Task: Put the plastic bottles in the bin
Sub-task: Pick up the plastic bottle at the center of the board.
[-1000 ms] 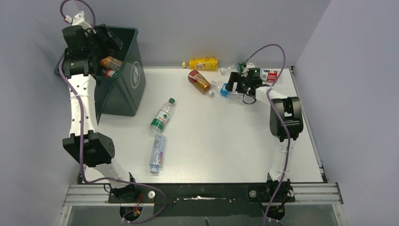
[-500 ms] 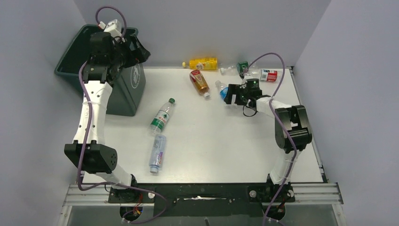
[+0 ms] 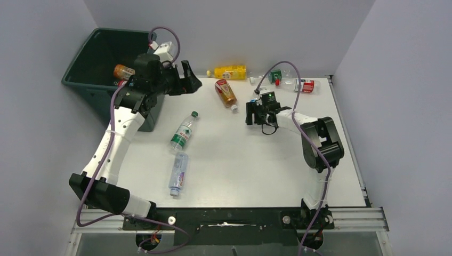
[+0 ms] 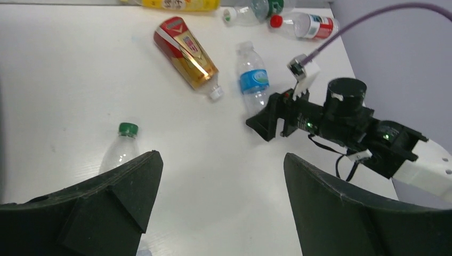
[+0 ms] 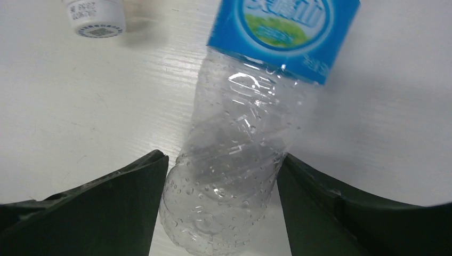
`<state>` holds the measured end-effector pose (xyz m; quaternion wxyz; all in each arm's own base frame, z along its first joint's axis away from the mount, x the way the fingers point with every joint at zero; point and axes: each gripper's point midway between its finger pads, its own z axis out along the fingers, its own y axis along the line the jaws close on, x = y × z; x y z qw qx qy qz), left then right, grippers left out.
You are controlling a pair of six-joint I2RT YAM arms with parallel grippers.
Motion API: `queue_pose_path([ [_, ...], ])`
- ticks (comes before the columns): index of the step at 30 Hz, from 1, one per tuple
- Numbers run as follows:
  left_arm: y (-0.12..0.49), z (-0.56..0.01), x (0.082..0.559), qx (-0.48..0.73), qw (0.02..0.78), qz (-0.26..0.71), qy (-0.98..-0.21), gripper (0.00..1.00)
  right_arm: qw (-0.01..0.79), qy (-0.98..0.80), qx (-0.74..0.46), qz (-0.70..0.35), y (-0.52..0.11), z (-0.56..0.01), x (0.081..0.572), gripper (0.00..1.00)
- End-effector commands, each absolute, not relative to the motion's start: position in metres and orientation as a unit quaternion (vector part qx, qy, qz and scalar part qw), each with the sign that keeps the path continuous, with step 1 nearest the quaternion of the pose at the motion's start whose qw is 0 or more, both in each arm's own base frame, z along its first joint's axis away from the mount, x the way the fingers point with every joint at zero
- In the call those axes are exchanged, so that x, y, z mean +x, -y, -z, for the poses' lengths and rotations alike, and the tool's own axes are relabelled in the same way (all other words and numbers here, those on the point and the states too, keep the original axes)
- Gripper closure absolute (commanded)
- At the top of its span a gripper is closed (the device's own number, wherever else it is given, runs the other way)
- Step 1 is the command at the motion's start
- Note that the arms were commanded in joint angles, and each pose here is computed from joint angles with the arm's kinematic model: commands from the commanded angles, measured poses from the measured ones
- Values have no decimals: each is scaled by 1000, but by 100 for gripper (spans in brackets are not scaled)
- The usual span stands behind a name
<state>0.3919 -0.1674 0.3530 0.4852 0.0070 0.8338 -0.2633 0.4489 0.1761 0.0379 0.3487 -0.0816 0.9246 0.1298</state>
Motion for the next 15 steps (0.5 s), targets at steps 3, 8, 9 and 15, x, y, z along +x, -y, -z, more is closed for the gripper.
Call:
queue_pose_path([
  [3,187,-357,364,17,488,283,-825,15,333,-937,-60,-90,-170,-37,450,42],
  [8,193,-337,351,19,466,302,-832,14,335,-937,-54,-88,-172,-46,434,59],
  [9,193,-333,349,18,462,305,-832,15,338,-935,-54,-92,-173,-48,429,60],
  [15,206,-317,340,12,439,350,-827,14,351,-927,-67,-111,-178,-69,399,61],
])
